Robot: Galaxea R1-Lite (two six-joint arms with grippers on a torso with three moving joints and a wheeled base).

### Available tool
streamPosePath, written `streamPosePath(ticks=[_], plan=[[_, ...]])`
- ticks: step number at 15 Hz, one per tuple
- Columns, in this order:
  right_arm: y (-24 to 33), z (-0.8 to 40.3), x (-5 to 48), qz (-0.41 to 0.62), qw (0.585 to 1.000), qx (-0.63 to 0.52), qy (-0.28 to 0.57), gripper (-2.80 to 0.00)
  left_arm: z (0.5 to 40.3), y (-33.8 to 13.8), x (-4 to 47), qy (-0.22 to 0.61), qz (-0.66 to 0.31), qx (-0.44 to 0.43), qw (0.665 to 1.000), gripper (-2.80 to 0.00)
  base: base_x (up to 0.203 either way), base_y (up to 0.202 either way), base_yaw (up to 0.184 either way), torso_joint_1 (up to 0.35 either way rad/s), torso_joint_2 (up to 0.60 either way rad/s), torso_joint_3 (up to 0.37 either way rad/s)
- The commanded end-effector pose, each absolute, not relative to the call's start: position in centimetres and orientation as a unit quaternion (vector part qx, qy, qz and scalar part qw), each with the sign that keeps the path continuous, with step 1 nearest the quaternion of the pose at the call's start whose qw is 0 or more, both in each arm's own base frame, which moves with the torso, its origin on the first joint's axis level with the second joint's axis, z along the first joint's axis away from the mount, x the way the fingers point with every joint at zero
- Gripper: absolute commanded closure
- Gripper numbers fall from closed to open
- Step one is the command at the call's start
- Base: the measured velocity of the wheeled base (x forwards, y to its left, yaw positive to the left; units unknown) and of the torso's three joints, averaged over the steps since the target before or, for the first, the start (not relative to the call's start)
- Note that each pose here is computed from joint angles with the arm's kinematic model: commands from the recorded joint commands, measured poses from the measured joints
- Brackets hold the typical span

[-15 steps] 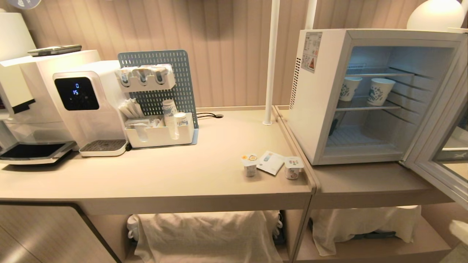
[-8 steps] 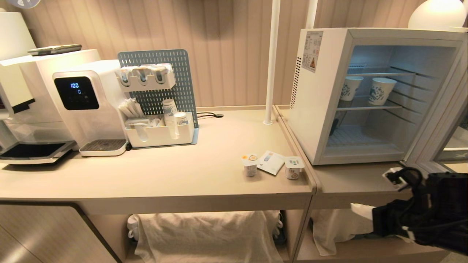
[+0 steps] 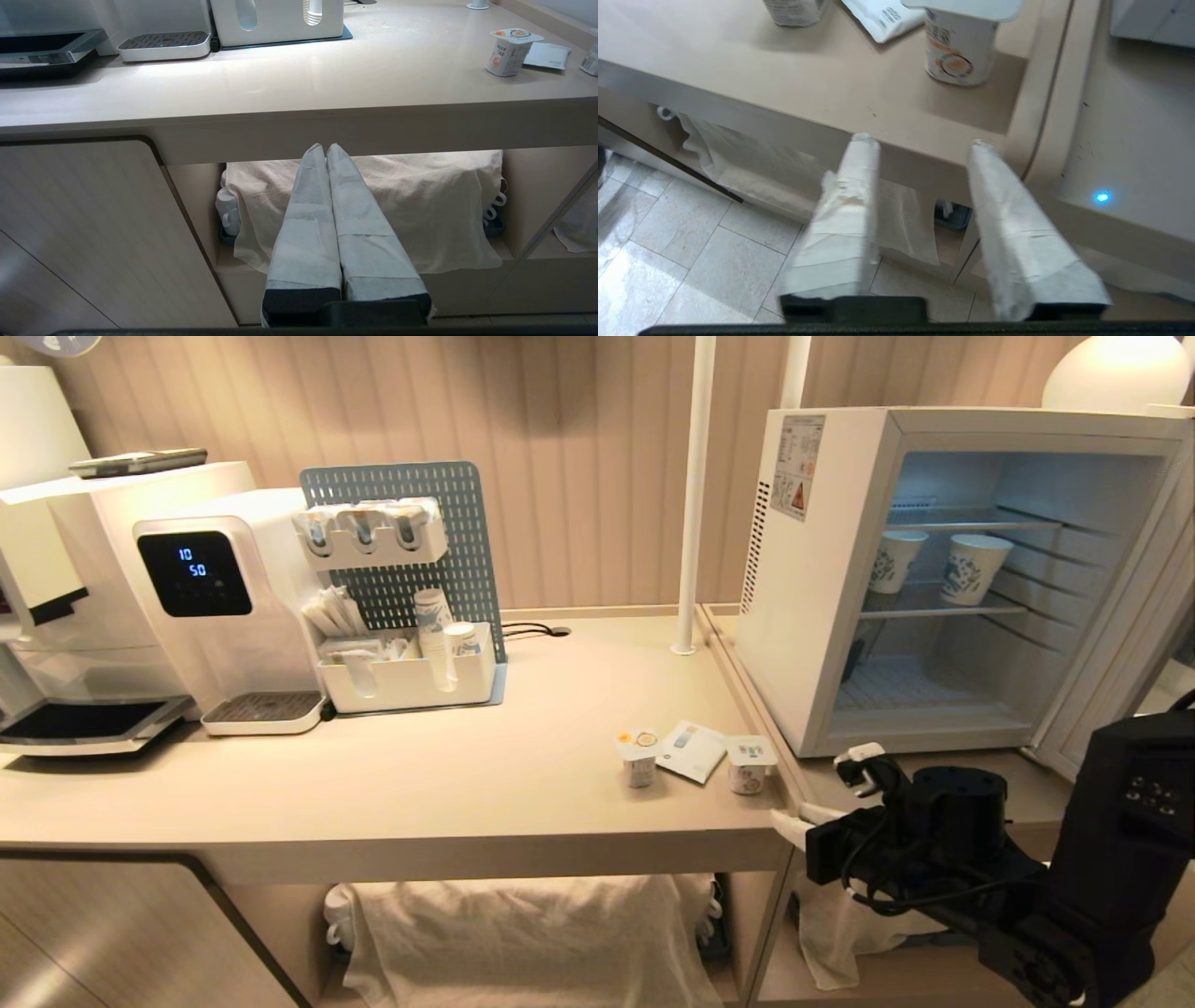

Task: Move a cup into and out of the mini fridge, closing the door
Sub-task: Put the yoghurt in the freezer

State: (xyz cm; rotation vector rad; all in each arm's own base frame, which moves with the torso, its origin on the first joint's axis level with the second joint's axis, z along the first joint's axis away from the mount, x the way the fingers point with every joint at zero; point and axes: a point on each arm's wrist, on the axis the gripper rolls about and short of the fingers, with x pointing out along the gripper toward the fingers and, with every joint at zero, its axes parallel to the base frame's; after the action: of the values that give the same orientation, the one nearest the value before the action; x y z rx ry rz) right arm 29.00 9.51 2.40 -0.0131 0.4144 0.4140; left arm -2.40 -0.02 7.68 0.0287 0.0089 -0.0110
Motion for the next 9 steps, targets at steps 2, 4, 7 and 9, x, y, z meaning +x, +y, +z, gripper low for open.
streamPosePath(ticks=[2,4,7,9], plan=[[10.3,2.3,30.6,0.207,0.961,-0.006,0.185,-2.80,7.7,0.0,-2.4,0.004,-0.005,0.010,1.000,0.00,0.000,0.000,0.000,0.000,0.00,0.000],[10.7,1.5,32.0,0.202,0.963,-0.007,0.180,-2.80,7.7,0.0,-2.4,0.005,-0.005,0.009,1.000,0.00,0.000,0.000,0.000,0.000,0.00,0.000],[10.9,-0.2,34.3,0.167,0.970,-0.013,0.175,-2.80,7.7,0.0,-2.4,0.004,-0.005,0.009,1.000,0.00,0.000,0.000,0.000,0.000,0.00,0.000],[11.2,-0.9,35.6,0.159,0.971,-0.014,0.176,-2.80,7.7,0.0,-2.4,0.004,-0.005,0.008,1.000,0.00,0.000,0.000,0.000,0.000,0.00,0.000]])
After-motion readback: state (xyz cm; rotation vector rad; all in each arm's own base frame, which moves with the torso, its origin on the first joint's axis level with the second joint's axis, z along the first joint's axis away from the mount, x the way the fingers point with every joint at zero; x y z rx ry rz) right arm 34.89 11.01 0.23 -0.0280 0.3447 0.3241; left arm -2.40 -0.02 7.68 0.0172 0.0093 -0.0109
